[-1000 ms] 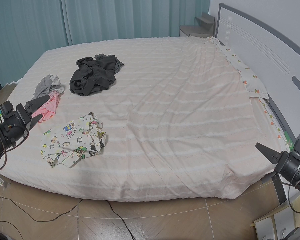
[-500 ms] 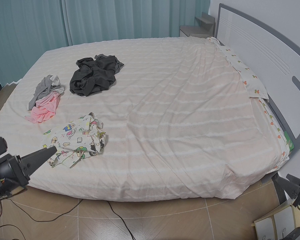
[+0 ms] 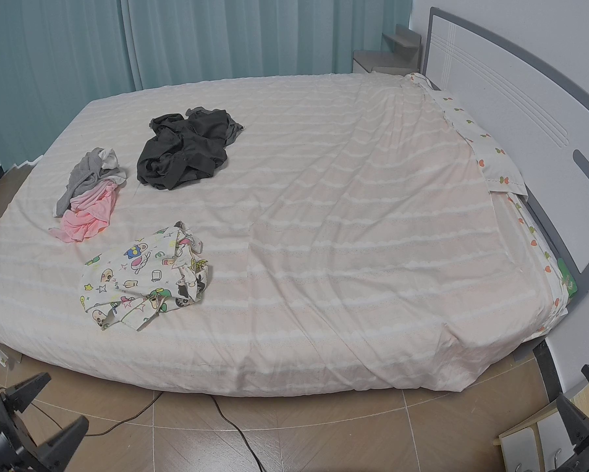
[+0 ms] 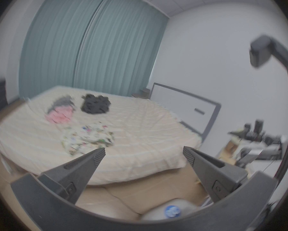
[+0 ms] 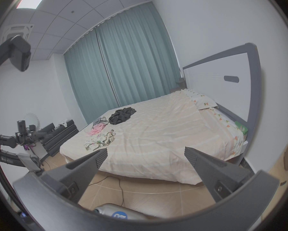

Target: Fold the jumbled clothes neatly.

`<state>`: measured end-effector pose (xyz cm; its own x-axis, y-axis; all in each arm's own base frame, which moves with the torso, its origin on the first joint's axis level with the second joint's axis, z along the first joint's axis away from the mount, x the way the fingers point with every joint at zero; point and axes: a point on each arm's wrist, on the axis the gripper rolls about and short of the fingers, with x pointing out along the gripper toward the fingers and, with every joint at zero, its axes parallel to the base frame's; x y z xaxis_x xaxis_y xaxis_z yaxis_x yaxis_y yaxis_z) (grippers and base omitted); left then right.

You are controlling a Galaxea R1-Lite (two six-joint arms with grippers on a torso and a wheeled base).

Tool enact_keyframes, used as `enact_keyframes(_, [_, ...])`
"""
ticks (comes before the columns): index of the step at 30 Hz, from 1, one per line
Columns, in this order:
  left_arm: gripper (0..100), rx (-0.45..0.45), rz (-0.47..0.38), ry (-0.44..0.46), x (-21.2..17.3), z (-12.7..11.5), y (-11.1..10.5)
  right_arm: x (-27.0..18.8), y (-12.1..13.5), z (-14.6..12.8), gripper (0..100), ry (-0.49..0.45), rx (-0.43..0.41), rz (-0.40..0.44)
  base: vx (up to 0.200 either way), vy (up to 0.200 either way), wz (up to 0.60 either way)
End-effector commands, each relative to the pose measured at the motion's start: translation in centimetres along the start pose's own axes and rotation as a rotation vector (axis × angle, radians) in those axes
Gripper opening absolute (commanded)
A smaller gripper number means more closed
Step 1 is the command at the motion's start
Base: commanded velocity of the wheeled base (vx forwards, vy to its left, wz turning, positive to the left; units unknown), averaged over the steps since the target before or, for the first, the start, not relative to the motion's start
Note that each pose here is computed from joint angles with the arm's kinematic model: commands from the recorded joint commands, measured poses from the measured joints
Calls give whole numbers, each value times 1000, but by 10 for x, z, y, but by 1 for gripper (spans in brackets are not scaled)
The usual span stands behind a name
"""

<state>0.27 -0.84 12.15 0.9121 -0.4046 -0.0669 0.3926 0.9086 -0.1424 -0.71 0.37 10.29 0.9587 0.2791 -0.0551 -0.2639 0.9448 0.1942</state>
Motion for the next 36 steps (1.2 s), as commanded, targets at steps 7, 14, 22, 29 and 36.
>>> enact_keyframes(7, [100, 226, 453, -107, -26, -40, 3, -10, -9, -17, 100, -39, -45, -326, 0, 0, 0])
enact_keyframes(14, [100, 229, 413, -106, -26, -40, 3, -15, -12, -16, 100, -30, -96, -556, 0, 0, 0])
enact_keyframes(22, [100, 188, 295, -109, -25, -41, 0, -15, -6, -19, 100, -51, -132, -435, 0, 0, 0])
enact_keyframes(29, [100, 147, 269, -120, -24, -41, 0, -15, -5, -28, 100, -79, -174, -302, 0, 0, 0])
enact_keyframes(36, [100, 140, 121, -110, -24, -41, -3, -15, -5, -27, 100, -86, -170, -302, 0, 0, 0])
